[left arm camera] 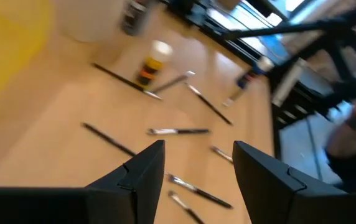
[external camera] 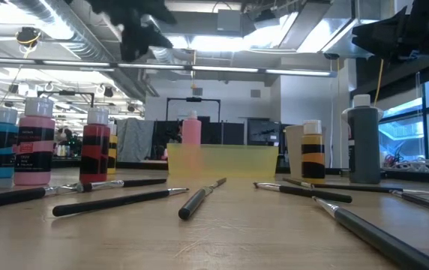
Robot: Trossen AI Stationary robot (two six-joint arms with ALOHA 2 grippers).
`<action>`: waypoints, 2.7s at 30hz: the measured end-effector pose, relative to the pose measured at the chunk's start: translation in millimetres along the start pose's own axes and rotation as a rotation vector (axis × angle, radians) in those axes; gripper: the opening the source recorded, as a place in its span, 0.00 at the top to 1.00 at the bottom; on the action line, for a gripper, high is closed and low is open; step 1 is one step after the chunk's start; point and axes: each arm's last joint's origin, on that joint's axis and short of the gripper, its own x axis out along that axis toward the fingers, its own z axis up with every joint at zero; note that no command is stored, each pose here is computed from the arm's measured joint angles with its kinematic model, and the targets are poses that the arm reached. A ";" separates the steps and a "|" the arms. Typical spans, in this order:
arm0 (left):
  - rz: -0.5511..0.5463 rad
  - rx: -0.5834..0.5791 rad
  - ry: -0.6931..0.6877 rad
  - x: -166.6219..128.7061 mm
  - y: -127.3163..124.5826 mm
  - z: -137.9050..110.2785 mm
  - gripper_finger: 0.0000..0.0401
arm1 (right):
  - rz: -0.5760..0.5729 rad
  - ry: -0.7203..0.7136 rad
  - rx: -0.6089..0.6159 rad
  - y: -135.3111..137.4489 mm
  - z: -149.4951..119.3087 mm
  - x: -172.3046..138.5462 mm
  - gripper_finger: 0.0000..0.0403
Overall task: Pick & Place Paint Supplies
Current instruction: Put the silver paint brush into the white cup
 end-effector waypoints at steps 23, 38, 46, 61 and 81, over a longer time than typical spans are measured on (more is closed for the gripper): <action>-0.104 -0.231 0.193 24.4 -75.2 -65.8 0.59 | 0.053 -0.083 0.035 0.0 7.5 -0.3 0.43; -0.302 -0.166 0.133 56.3 -97.2 -59.6 0.60 | 0.140 0.089 0.145 6.2 -10.6 -0.9 0.43; -0.119 -0.064 0.192 52.0 -113.7 -37.6 0.59 | 0.408 0.222 0.351 15.5 -20.8 -4.8 0.43; 0.557 -0.189 0.667 83.2 -129.1 -53.4 0.59 | 0.782 0.263 0.516 28.5 -34.3 -11.4 0.43; 0.571 -0.082 0.783 111.3 -120.4 -70.4 0.59 | 0.834 0.181 0.459 31.2 -29.0 -12.7 0.43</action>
